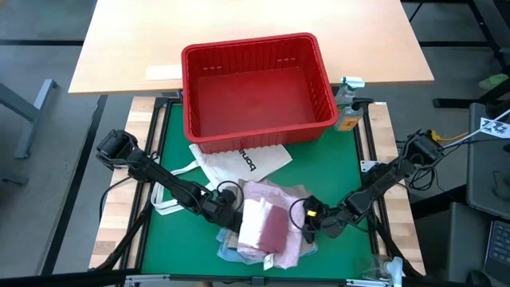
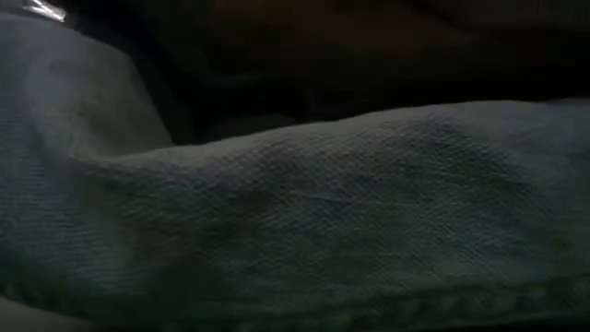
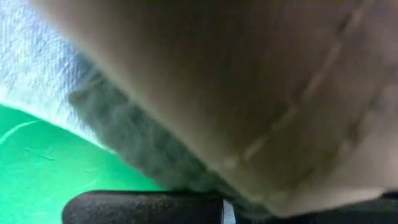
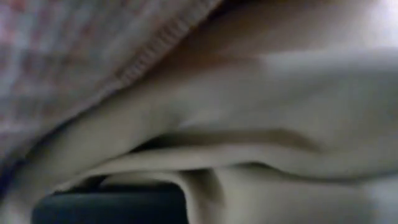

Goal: Fold laundry
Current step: Put the stacked clothes into the red bin

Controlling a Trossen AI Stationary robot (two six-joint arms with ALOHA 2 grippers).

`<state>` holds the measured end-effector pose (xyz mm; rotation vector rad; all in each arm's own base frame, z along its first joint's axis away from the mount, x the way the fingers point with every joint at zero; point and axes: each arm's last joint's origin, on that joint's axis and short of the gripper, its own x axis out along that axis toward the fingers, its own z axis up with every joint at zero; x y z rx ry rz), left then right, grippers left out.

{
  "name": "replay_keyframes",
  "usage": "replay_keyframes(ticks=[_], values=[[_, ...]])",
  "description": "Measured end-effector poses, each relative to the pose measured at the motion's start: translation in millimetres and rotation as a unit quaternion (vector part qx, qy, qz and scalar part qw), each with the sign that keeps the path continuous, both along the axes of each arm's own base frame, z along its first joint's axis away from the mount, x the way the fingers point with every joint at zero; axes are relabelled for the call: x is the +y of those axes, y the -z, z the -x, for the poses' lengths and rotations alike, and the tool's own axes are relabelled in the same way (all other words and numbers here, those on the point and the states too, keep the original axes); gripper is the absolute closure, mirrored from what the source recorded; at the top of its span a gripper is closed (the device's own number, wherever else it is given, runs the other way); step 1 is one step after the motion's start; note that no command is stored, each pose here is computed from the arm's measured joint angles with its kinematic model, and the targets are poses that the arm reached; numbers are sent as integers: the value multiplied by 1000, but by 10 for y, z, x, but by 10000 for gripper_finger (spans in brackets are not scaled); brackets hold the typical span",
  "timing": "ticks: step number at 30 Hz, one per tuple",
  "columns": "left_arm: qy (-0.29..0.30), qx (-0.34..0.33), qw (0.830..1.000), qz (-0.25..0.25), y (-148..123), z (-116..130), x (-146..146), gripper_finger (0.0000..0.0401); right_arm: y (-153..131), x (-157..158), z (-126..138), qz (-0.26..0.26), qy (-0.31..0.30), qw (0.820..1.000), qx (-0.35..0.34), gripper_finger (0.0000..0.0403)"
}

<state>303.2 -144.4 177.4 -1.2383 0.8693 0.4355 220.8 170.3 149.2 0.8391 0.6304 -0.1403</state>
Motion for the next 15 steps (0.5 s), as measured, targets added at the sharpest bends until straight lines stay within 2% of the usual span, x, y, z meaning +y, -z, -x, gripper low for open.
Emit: replay_keyframes(ticks=[15], values=[[-2, -25, 1000, -13, -110, -60, -22, 401, -184, -88, -82, 15, -1, 999, -30, 367]])
